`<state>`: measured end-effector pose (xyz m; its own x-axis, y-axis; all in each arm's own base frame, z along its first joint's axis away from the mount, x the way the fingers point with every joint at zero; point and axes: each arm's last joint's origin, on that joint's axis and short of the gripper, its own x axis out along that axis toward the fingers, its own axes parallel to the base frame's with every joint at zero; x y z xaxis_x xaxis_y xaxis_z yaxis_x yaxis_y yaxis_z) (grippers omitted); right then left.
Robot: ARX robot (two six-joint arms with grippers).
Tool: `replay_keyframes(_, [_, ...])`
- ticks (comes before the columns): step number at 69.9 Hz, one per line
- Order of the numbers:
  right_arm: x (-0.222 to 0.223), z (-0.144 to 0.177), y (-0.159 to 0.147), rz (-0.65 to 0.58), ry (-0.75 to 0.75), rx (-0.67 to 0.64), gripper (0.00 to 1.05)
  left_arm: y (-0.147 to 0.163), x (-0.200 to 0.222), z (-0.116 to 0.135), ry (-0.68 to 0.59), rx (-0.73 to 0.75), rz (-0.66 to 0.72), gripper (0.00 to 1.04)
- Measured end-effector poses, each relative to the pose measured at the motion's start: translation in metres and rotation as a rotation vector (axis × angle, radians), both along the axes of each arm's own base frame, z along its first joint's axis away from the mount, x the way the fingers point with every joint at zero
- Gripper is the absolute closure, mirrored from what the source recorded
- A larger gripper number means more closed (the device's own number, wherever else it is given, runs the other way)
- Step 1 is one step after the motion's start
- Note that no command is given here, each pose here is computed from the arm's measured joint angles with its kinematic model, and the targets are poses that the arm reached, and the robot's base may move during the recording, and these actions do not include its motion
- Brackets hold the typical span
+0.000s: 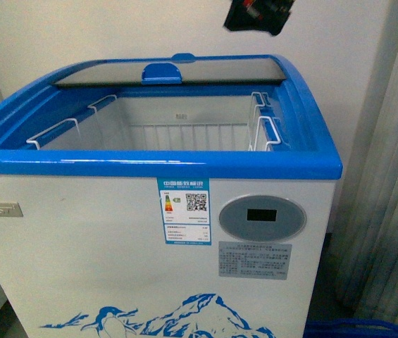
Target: Put drink in fridge
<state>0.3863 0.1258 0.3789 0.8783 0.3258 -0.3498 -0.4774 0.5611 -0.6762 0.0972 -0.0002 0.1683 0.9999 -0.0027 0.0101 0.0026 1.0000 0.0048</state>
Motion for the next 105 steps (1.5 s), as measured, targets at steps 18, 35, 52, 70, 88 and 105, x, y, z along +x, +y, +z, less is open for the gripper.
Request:
replay_keyframes(18, [-0.140, 0.029, -0.107, -0.521, 0.195, 0.622, 0.08, 0.000, 0.000, 0.000, 0.000, 0.000, 0.000, 1.02])
replay_keyframes(35, [-0.282, 0.011, -0.126, -0.571, 0.104, 0.838, 0.16, 0.000, 0.000, 0.000, 0.000, 0.000, 0.000, 1.02])
replay_keyframes(52, [-0.289, -0.075, -0.126, -0.471, -0.205, 0.866, 0.60, 0.000, 0.000, 0.000, 0.000, 0.000, 0.000, 1.02])
replay_keyframes(70, [-0.288, -0.133, -0.126, -0.484, -0.187, 0.852, 1.02, 0.000, 0.000, 0.000, 0.000, 0.000, 0.000, 1.02])
replay_keyframes(88, [-0.287, -0.166, -0.126, -0.482, -0.179, 0.852, 1.02, 0.000, 0.000, 0.000, 0.000, 0.000, 0.000, 1.02])
replay_keyframes(105, [-0.288, -0.182, -0.126, -0.479, -0.186, 0.854, 1.02, 0.000, 0.000, 0.000, 0.000, 0.000, 0.000, 1.02])
